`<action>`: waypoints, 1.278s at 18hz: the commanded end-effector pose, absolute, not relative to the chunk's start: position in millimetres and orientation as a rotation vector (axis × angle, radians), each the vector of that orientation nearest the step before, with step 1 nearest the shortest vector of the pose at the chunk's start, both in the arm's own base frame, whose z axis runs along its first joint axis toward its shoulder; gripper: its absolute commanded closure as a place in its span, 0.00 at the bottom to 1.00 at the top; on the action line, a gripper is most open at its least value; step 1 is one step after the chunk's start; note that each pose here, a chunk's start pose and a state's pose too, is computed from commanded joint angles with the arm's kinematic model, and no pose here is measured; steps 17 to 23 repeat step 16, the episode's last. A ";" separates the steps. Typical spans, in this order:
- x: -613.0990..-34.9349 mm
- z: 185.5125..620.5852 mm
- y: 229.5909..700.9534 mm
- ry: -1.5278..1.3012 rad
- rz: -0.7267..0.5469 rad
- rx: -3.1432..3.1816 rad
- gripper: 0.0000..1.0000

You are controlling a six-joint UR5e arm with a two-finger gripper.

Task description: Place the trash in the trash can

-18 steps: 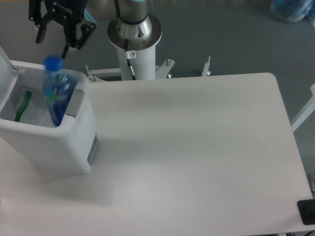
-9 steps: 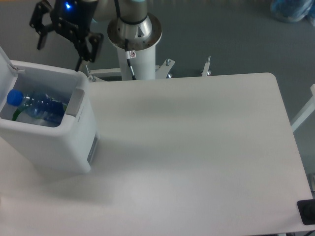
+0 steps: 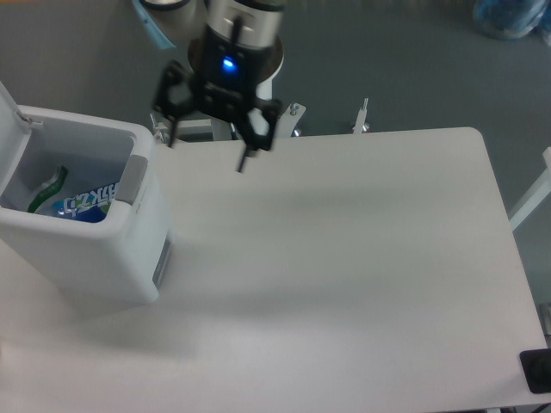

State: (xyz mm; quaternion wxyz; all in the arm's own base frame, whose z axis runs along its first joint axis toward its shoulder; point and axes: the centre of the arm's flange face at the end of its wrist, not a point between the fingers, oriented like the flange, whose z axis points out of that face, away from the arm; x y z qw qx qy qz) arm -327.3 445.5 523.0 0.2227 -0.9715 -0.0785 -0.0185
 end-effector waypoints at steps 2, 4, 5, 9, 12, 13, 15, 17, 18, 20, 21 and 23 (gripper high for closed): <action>-344.7 505.9 447.0 -0.172 0.032 -2.745 0.00; -364.6 488.5 442.1 -0.124 0.071 -2.791 0.00; -373.5 481.0 439.3 -0.064 0.087 -2.811 0.00; -406.3 436.4 416.0 0.229 0.072 -2.875 0.00; -422.2 399.4 391.9 0.368 0.071 -2.948 0.00; -432.0 394.1 383.0 0.357 0.082 -2.953 0.00; -443.3 387.6 376.0 0.337 0.096 -2.954 0.00; -446.6 383.3 374.5 0.328 0.087 -2.959 0.00; -446.6 383.3 374.5 0.328 0.087 -2.959 0.00; -446.6 383.3 374.5 0.328 0.087 -2.959 0.00; -446.6 383.3 374.5 0.328 0.087 -2.959 0.00; -446.6 383.3 374.5 0.328 0.087 -2.959 0.00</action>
